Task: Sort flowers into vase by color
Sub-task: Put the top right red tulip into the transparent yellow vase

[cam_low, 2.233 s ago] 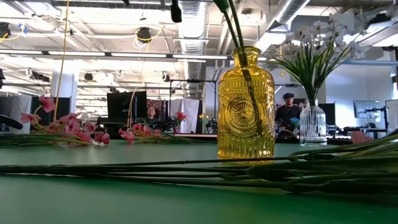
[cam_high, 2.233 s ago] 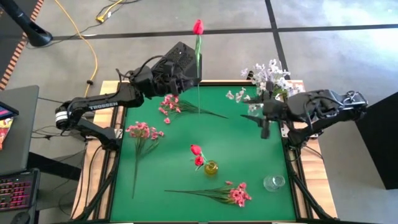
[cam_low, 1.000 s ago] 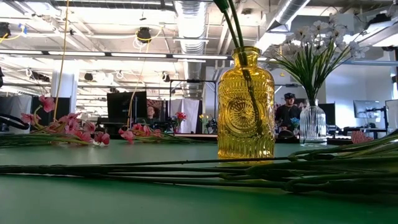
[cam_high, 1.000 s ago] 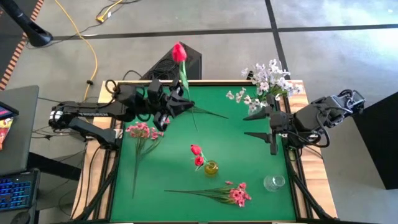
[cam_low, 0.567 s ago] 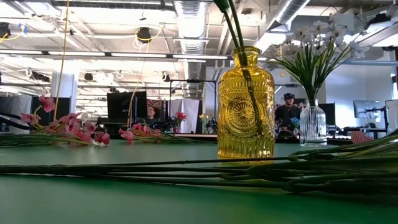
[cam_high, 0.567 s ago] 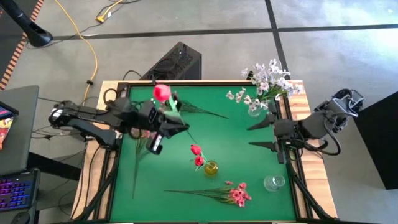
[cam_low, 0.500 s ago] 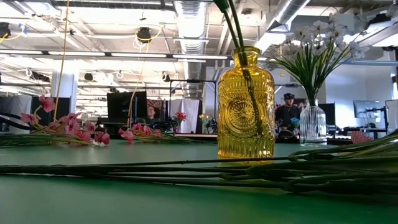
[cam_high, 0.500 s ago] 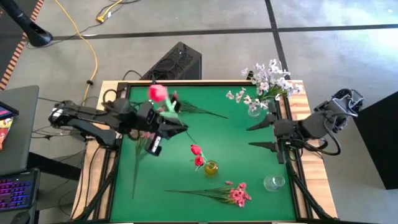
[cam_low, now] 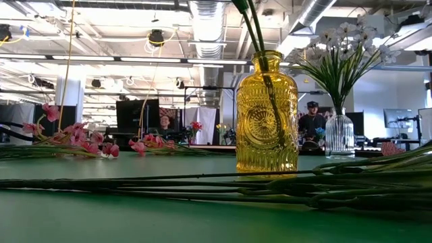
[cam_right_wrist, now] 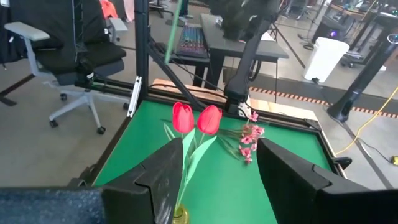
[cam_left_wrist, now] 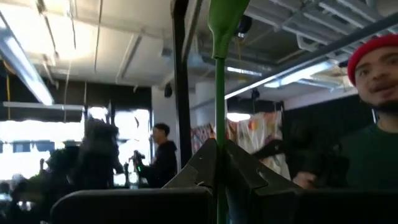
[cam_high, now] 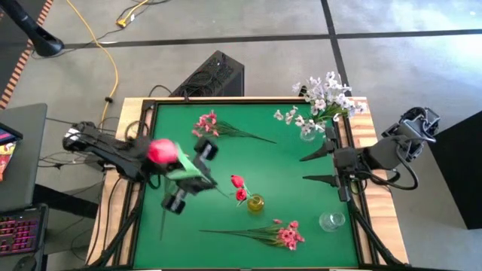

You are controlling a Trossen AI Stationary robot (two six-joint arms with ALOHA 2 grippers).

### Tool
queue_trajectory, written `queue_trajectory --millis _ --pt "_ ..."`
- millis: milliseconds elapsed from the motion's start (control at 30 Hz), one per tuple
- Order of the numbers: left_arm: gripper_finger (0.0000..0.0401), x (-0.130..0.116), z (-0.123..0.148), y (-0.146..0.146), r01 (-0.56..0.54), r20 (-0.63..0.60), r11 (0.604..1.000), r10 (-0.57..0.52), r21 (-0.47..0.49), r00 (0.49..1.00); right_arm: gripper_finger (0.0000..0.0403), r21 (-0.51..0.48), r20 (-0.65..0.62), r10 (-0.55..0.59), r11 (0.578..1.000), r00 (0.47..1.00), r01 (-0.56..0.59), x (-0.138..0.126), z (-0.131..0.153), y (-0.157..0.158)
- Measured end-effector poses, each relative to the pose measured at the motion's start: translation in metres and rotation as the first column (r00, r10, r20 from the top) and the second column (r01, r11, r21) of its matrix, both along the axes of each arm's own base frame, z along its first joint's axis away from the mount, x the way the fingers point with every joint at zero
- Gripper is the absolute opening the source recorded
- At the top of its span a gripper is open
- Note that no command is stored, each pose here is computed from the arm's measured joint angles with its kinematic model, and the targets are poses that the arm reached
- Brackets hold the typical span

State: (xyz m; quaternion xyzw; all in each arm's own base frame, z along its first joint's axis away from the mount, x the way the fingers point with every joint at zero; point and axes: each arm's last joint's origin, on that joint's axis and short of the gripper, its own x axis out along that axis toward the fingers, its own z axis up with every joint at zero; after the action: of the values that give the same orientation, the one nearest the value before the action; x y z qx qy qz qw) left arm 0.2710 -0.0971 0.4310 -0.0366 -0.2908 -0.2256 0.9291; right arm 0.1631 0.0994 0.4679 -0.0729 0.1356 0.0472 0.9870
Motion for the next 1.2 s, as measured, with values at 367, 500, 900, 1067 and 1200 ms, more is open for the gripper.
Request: queue_trajectory --millis 367,500,900,1067,1200 --pt "0.0000 0.034 -0.026 -0.028 -0.023 -0.003 0.998 0.023 -0.059 1.000 0.0230 0.019 -0.029 0.007 1.000 1.000 -0.006 -0.002 -0.003 0.002" --pt "0.0000 0.042 -0.011 -0.027 -0.042 0.027 0.999 0.043 -0.019 0.999 0.0230 0.106 -0.043 0.029 0.994 0.999 -0.025 -0.008 -0.003 0.010" --pt "0.0000 0.070 0.020 0.062 -0.103 -0.277 0.985 0.062 -0.136 0.959 0.0230 0.214 -0.038 -0.024 0.976 0.999 0.032 -0.014 -0.011 0.038" --pt "0.0000 0.079 0.004 0.082 -0.045 -0.330 0.991 0.000 -0.130 0.944 0.0230 0.258 -0.017 0.013 0.966 1.000 -0.008 -0.020 -0.009 0.050" --pt "0.0000 0.092 -0.012 0.088 -0.070 -0.346 0.996 0.045 -0.061 0.937 0.0230 0.212 -0.035 0.054 0.976 0.998 -0.045 -0.029 -0.013 0.060"
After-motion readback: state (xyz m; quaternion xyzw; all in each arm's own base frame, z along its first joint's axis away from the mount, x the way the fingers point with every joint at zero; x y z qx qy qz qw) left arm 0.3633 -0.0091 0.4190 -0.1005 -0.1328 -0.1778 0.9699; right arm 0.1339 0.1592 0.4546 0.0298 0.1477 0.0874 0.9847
